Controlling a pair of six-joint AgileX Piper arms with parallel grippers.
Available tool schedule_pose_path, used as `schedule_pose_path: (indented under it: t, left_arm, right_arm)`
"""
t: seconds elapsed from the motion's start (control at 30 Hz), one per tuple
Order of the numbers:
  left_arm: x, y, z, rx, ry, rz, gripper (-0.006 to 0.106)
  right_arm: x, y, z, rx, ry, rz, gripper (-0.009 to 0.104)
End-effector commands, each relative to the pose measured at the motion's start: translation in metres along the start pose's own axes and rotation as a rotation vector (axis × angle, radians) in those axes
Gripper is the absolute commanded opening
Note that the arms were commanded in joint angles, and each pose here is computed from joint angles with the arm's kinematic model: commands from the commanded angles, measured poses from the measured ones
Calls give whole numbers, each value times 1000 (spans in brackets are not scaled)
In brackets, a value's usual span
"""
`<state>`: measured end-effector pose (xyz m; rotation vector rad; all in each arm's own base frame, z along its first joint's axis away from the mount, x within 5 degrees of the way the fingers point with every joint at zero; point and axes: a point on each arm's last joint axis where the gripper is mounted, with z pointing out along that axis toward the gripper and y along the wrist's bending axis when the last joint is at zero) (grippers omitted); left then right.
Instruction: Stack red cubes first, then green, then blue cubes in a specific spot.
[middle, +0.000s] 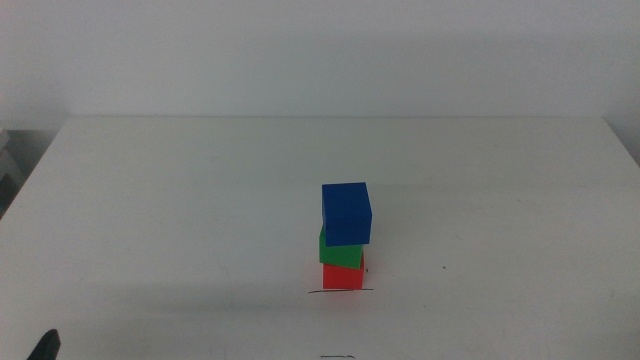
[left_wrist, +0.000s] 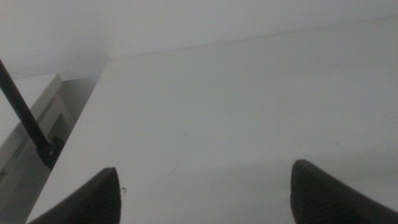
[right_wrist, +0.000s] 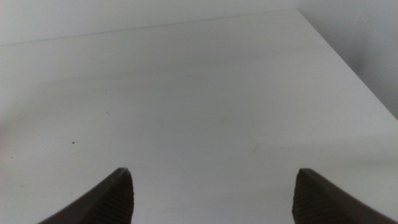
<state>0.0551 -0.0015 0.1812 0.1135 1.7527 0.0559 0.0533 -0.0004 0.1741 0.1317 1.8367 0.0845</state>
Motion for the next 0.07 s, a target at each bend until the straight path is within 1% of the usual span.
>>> schedule_pose_path:
  t: [0.0, 0.03]
  left_arm:
    - [-7, 0, -2, -2, -92, -20, 93]
    - [-7, 0, -2, -2, -95, -21, 93]
  right_arm:
    - [-10, 1, -2, 0, -88, -18, 65]
    - [-9, 0, -2, 2, -83, -23, 65]
